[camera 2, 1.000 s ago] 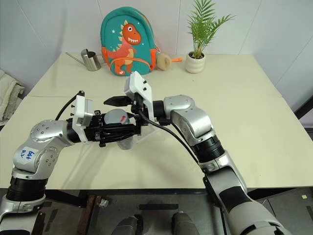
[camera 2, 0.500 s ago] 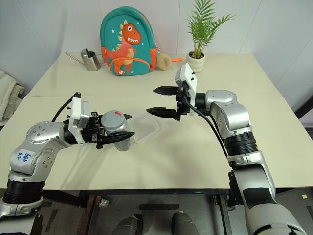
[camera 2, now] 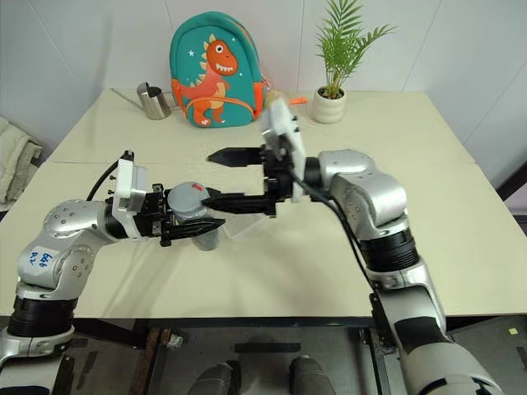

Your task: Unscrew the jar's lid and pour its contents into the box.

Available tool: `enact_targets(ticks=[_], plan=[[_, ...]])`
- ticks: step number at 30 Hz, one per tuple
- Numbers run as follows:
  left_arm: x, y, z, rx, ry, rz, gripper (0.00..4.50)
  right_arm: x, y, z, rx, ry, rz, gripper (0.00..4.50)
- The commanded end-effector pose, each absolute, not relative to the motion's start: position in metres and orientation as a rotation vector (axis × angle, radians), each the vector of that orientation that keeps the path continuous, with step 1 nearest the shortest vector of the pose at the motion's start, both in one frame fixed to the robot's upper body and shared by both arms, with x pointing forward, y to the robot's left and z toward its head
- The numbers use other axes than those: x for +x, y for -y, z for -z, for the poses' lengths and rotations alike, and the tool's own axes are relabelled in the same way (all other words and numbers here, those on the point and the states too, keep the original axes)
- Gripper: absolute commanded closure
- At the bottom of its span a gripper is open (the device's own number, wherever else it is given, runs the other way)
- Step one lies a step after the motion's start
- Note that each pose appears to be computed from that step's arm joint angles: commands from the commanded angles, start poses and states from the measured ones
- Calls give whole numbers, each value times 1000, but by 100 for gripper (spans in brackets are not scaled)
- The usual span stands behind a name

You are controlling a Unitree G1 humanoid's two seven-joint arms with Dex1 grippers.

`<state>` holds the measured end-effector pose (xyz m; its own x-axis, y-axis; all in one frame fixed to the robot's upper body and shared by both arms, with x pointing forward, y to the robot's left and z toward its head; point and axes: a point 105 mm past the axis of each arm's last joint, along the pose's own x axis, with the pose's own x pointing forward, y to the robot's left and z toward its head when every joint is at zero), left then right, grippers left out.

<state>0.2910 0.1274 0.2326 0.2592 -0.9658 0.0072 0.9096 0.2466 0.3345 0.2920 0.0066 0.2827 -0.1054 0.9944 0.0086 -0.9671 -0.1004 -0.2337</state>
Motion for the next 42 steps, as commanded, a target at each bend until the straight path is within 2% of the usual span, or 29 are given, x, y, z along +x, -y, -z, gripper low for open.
enact_targets(ticks=[1,13,27,34,42], plan=[[288,-124,-243,312,281,1305,214,288,-13,-287,-215,228,-1656,5],[285,-117,-240,300,271,1336,214,301,-36,-282,-263,250,-1611,5],[285,-118,-238,303,263,1333,214,311,-31,-290,-259,276,-1573,5],[283,-122,-237,304,255,1325,214,322,5,-293,-241,262,-1526,5],[282,-127,-235,305,234,1327,214,322,35,-290,-255,227,-1509,5]])
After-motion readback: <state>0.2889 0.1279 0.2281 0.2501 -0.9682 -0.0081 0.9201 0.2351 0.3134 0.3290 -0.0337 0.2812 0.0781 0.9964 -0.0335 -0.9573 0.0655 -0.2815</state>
